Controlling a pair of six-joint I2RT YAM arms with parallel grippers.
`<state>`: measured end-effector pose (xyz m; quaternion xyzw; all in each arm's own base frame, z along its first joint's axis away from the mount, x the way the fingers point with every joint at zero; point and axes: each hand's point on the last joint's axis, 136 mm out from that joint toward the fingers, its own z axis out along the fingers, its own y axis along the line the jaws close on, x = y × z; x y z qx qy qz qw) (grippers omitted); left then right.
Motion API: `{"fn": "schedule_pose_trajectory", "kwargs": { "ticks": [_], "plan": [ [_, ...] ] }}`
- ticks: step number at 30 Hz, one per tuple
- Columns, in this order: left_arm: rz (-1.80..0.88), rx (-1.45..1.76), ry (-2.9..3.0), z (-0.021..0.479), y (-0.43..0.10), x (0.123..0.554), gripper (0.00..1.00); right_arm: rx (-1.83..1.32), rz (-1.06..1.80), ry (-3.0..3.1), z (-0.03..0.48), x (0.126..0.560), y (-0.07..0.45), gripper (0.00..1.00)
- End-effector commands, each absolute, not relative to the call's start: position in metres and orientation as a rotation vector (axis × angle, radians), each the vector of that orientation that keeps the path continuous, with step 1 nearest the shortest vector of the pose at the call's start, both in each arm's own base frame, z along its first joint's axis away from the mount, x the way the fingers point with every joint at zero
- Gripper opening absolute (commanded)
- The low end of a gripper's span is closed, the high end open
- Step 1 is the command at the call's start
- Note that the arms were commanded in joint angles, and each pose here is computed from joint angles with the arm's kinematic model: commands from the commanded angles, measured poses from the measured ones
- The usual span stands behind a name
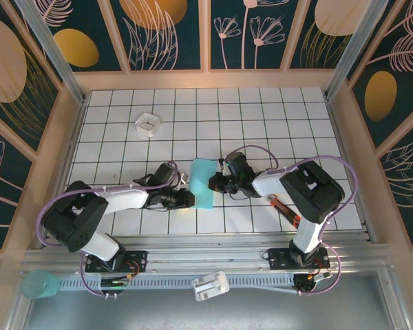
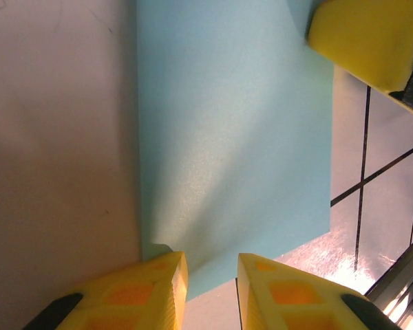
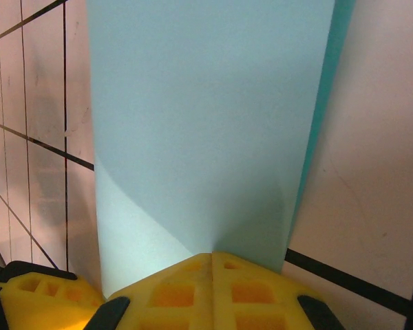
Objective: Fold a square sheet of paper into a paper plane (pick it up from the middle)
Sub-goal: First fold in half a square sheet of paper at the center of the table.
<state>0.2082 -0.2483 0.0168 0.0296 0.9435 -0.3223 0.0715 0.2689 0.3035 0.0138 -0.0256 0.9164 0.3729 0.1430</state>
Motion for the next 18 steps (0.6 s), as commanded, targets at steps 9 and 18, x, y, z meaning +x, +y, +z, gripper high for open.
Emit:
{"fn": "schedule_pose_trajectory", "kwargs": {
  "ticks": [9, 18],
  "plan": [
    [-1.062, 0.089, 2.755, 0.045, -0.256, 0.215, 0.31, 0.053, 0.601, 2.969, -0.063, 0.221, 0.225, 0.0],
    [-0.791, 0.063, 2.917, -0.004, -0.22, 0.201, 0.3, 0.05, 0.601, 2.968, -0.064, 0.221, 0.224, 0.0]
  ]
}}
